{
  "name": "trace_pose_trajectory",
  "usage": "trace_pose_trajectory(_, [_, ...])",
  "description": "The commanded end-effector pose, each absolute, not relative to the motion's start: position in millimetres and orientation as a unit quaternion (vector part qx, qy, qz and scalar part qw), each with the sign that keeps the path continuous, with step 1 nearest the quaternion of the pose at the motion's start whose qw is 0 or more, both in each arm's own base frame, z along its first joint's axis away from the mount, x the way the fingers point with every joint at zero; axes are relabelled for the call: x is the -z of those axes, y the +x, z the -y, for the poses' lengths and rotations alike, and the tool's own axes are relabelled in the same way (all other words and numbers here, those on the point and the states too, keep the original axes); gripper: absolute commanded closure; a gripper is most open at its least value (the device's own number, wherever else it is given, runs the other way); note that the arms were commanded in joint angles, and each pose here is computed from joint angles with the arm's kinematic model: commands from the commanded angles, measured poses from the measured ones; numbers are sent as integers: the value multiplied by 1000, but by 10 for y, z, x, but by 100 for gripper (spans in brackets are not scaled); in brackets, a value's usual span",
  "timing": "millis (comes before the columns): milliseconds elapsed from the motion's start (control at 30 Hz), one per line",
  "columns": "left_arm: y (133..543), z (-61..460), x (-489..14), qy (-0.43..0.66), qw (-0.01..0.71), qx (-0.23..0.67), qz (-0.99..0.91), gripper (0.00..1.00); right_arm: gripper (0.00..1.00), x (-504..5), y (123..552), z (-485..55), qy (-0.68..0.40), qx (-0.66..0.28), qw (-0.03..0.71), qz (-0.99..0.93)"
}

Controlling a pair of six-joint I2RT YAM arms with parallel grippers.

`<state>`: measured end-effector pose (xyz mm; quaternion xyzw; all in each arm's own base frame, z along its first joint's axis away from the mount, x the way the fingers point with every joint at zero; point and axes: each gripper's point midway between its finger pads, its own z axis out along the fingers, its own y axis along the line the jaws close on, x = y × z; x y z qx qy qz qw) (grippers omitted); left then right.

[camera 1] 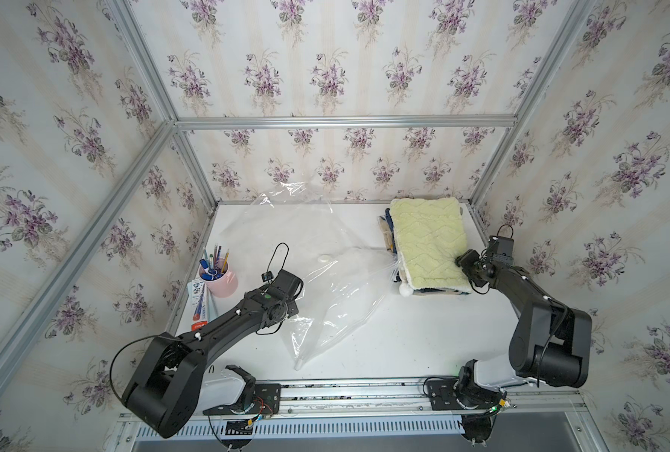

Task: Take the blanket out of the vacuum bag
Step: Move the blanket to the center of the board.

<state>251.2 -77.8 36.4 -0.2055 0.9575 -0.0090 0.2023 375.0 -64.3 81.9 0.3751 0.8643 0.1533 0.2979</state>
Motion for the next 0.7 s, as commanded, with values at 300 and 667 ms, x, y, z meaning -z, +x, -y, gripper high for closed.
trace_pose_trajectory(300, [3106, 962, -521, -151, 242, 25, -958, 100, 42, -798, 4137, 192, 363, -219, 296, -856])
trace_pose_trajectory(667, [2924, 752, -1316, -155, 326, 42, -932, 88, 42, -947, 4339, -150, 301, -272, 289, -867])
